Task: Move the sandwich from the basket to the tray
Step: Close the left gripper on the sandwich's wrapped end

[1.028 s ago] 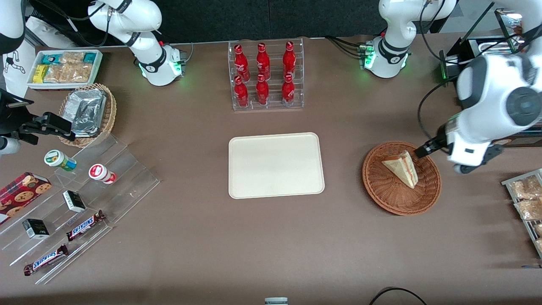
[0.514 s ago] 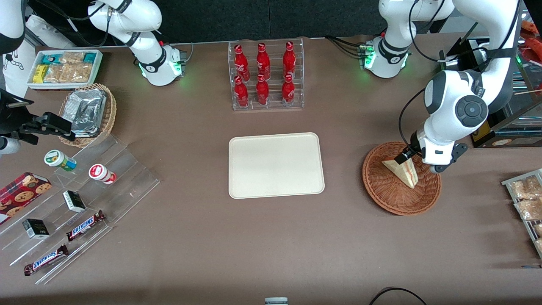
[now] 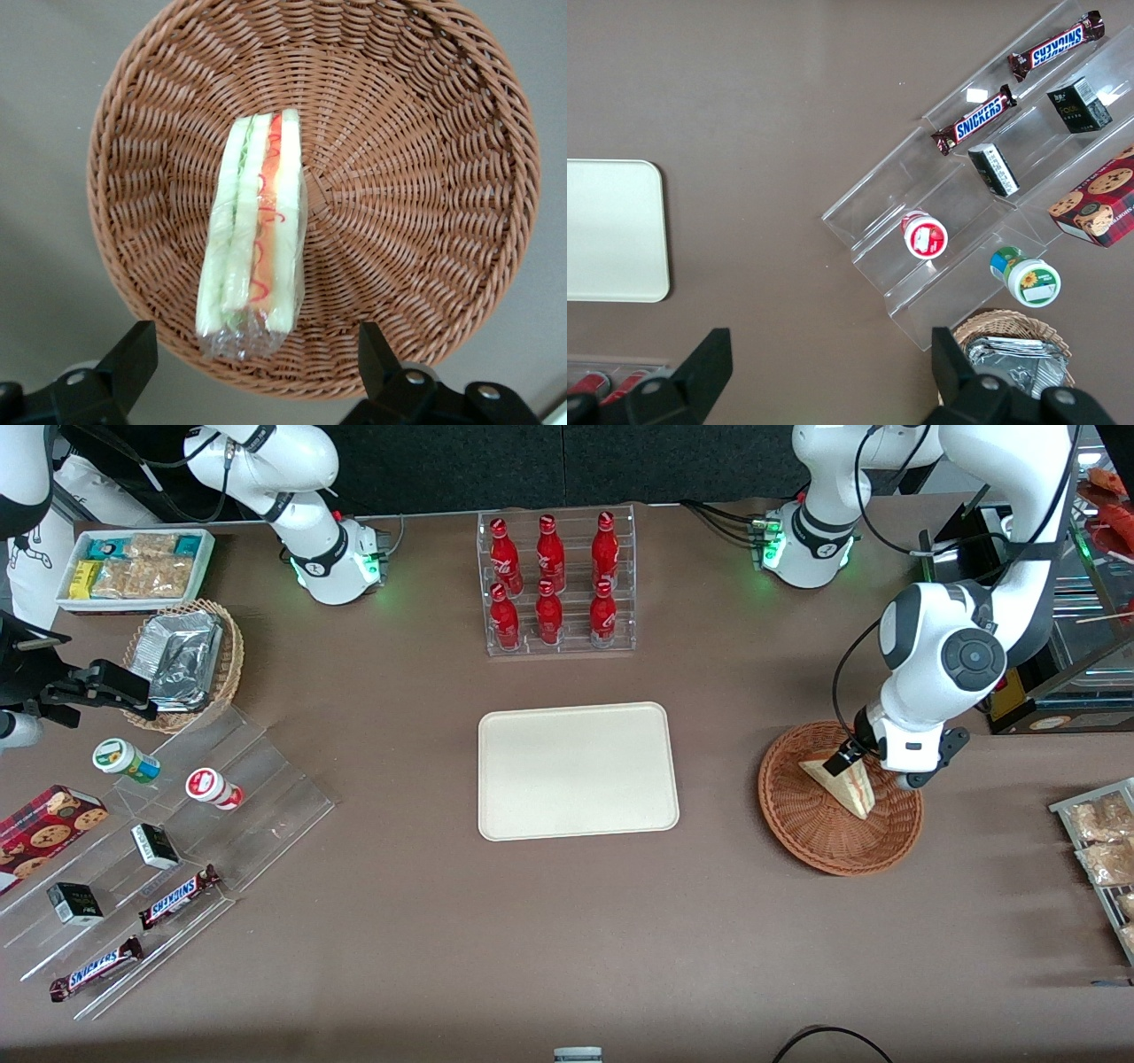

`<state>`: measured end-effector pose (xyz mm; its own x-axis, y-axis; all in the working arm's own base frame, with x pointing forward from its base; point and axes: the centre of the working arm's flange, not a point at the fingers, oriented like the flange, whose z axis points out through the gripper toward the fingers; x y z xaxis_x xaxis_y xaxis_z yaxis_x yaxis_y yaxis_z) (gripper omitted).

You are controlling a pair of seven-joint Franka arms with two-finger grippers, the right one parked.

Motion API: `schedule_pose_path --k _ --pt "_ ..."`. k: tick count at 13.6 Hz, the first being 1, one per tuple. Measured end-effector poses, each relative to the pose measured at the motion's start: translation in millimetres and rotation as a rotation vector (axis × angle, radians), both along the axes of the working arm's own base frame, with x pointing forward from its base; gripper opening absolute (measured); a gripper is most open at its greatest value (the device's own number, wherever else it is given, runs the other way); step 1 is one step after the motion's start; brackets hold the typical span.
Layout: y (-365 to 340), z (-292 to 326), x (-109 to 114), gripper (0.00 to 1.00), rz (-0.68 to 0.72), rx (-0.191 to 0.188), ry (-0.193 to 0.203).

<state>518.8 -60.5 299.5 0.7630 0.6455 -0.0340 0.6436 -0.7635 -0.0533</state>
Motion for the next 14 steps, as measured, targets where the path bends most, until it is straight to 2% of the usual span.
schedule_pose_path --k 5,10,11,14 --pt "1.7 -31.9 -1.4 1.0 0.004 -0.005 -0.016" --pt "7.4 -52.2 -2.5 0.96 0.017 -0.004 -0.003" --pt "10.7 -53.4 -2.5 0.9 0.023 -0.004 -0.001" --pt "15.3 -53.6 -2.0 0.56 0.032 -0.003 -0.001"
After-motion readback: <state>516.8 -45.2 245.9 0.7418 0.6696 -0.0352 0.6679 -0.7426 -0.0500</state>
